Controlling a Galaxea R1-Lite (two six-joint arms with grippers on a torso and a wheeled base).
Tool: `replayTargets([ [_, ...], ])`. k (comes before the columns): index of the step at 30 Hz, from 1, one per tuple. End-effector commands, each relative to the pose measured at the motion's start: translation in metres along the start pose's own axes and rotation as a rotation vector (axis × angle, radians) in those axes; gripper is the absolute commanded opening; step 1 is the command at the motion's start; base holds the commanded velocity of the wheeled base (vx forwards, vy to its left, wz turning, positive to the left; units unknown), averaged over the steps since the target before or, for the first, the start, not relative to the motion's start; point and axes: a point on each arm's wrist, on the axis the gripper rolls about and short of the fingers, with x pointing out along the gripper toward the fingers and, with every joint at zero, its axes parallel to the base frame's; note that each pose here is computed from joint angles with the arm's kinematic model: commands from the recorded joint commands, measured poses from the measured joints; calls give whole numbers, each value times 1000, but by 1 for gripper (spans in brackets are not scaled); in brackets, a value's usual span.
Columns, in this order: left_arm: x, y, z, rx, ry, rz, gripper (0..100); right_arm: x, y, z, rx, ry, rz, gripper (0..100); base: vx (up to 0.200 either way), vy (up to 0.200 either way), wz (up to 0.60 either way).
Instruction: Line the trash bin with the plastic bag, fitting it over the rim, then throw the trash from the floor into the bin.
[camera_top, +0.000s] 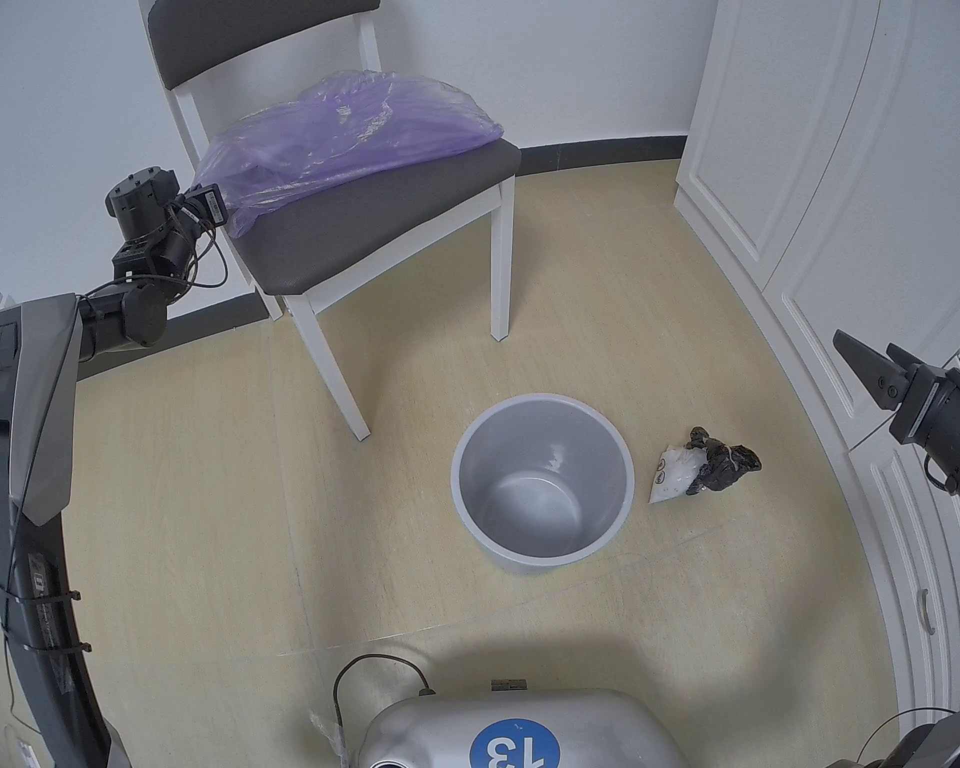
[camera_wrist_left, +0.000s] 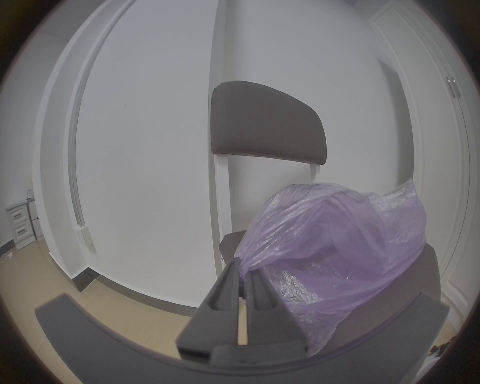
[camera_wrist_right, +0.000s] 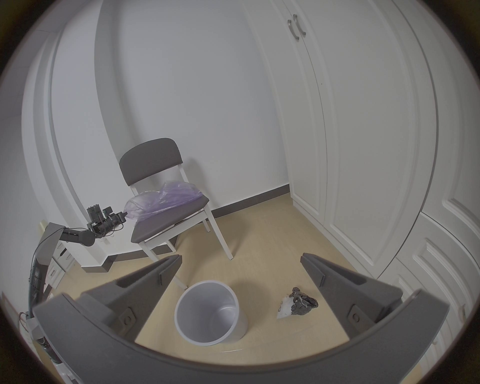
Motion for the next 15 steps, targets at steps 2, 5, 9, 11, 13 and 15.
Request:
replayTargets([
  [2,-21,-7,42,-44,-51,-12,0,-7,4,1,-7,-7,33,100,0,0,0],
  [5,-57,-13,69,-43,-6,-75,0,-10,9,1,-5,-7,59,100,0,0,0],
  [9,-92,-19,97,-43,28,-200,0,-10,13,1,-5,-2,77,100,0,0,0],
  [11,-130,-27,132,-49,79,-321,0,-8,14,0,-5,5,80,100,0,0,0],
  [13,-154,-32,153,-55,118,-396,0,-9,16,-2,-5,14,96,100,0,0,0],
  [15,-174,-36,169,-55,147,-455,0,-10,19,-6,-6,33,116,100,0,0,0],
])
